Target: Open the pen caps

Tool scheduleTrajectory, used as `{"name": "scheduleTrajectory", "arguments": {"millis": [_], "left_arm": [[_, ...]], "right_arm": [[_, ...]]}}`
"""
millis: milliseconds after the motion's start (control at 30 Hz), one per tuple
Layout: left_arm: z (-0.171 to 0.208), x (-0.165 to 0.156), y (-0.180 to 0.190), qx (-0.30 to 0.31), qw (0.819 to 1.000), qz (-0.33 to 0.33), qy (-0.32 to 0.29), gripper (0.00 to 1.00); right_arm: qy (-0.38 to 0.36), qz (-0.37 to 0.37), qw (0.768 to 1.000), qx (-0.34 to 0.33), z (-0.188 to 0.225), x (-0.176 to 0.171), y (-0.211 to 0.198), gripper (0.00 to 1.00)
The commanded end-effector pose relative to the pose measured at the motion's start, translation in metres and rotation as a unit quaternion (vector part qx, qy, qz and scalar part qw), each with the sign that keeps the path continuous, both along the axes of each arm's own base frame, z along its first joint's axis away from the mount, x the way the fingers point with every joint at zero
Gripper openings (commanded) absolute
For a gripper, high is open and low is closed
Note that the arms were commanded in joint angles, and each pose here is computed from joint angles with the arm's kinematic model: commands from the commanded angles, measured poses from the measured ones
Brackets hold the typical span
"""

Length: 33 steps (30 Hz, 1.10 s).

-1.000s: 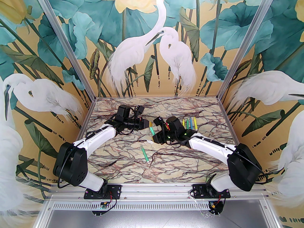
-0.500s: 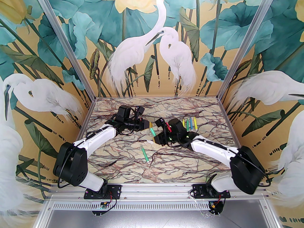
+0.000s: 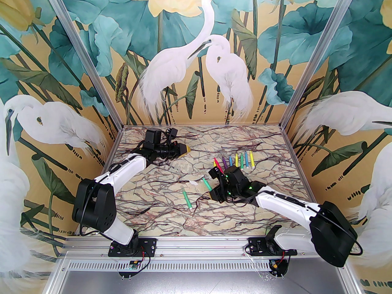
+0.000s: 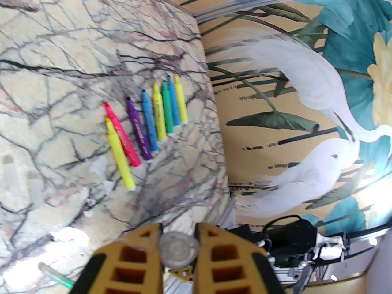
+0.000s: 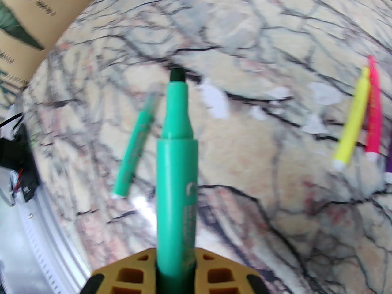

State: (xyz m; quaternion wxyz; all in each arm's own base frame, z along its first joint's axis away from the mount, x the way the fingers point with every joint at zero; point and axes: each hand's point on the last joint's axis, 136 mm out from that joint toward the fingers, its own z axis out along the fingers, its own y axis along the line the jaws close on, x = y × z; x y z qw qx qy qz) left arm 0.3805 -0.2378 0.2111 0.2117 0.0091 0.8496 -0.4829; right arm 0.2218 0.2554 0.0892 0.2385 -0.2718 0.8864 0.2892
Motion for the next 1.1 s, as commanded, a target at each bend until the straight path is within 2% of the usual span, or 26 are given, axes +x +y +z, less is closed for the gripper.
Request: {"name": "scheduleTrajectory", "arguments": {"millis": [0, 133, 300, 600, 767, 1067], "left_arm": [[-0.033, -0.002, 0.010, 0.099, 0.995, 0.018, 0.015, 0.00], [-0.068, -0.012, 0.012, 0.199, 0.979, 0.012, 0.035, 0.00], [-0.096, -0.018, 0.010, 0.256, 0.965, -0.001, 0.063, 0.00], [-0.124, -0.026, -0.021, 0.226, 0.967, -0.061, 0.103, 0.00], [-0.140, -0.026, -0.031, 0.218, 0.965, -0.079, 0.121, 0.00], [-0.163, -0.023, -0.038, 0.217, 0.961, -0.089, 0.146, 0.02]], "right_arm": [[-0.019, -0.090, 0.995, -0.027, 0.002, 0.041, -0.010, 0.00], [-0.001, -0.157, 0.986, -0.057, -0.008, 0.075, -0.016, 0.00], [0.021, -0.208, 0.975, -0.070, -0.012, 0.107, -0.010, 0.00], [0.059, -0.251, 0.962, -0.088, -0.034, 0.137, -0.002, 0.00], [0.070, -0.260, 0.957, -0.109, -0.047, 0.138, -0.005, 0.00], [0.087, -0.257, 0.954, -0.124, -0.065, 0.133, -0.007, 0.06]]}}
